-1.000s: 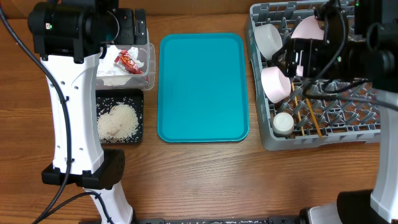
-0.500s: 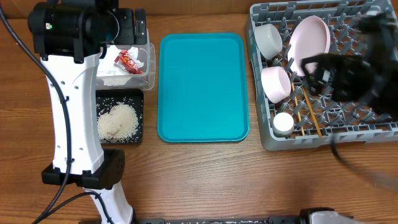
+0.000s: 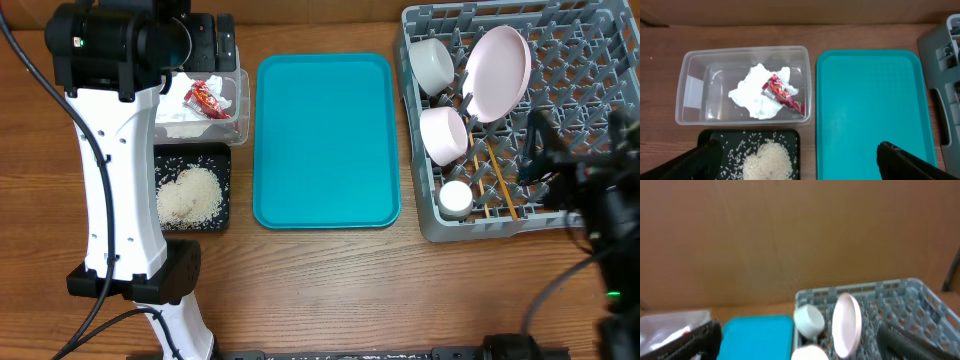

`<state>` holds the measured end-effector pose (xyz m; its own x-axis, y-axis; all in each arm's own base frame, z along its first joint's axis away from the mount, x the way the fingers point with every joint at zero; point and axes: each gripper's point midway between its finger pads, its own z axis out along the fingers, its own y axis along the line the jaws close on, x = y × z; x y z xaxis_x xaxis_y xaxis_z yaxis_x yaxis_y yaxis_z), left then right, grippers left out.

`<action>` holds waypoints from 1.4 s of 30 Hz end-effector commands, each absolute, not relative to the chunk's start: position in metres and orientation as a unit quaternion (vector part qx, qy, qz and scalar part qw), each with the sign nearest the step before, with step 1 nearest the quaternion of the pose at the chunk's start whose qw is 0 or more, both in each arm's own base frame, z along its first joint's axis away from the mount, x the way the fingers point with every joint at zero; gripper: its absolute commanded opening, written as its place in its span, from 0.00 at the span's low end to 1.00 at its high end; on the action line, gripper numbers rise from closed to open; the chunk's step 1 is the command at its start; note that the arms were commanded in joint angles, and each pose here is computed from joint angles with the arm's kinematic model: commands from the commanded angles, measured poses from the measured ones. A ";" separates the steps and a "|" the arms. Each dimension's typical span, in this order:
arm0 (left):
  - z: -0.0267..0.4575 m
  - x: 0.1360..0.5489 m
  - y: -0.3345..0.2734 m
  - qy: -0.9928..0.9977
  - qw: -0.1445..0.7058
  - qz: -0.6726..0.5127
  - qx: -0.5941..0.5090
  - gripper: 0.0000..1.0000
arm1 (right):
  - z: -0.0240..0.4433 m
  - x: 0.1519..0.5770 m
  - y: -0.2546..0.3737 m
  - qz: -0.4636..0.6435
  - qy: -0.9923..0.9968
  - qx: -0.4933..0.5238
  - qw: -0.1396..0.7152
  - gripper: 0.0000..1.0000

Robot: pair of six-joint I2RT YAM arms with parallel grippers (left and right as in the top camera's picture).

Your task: Sort waste into correct bins and load items into the dishwasher

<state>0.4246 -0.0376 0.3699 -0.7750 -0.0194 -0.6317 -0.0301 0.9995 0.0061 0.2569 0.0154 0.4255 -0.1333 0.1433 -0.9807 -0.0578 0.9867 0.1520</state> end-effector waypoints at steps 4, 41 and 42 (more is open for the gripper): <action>0.375 0.421 -0.039 0.940 0.340 0.009 -0.011 1.00 | 0.337 0.253 0.003 0.059 0.712 0.044 0.698 1.00; 0.375 0.421 -0.039 0.940 0.340 0.009 -0.011 1.00 | 0.170 0.246 0.006 0.065 0.714 0.041 0.696 1.00; 0.375 0.421 -0.039 0.940 0.340 0.009 -0.011 1.00 | 0.170 0.246 0.006 0.065 0.714 0.041 0.696 1.00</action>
<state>0.4246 -0.0376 0.3699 -0.7752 -0.0194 -0.6314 -0.0301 0.9995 0.0062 0.2463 0.0071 0.1725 -0.0292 0.1474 -0.9887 -0.0374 0.9882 0.1484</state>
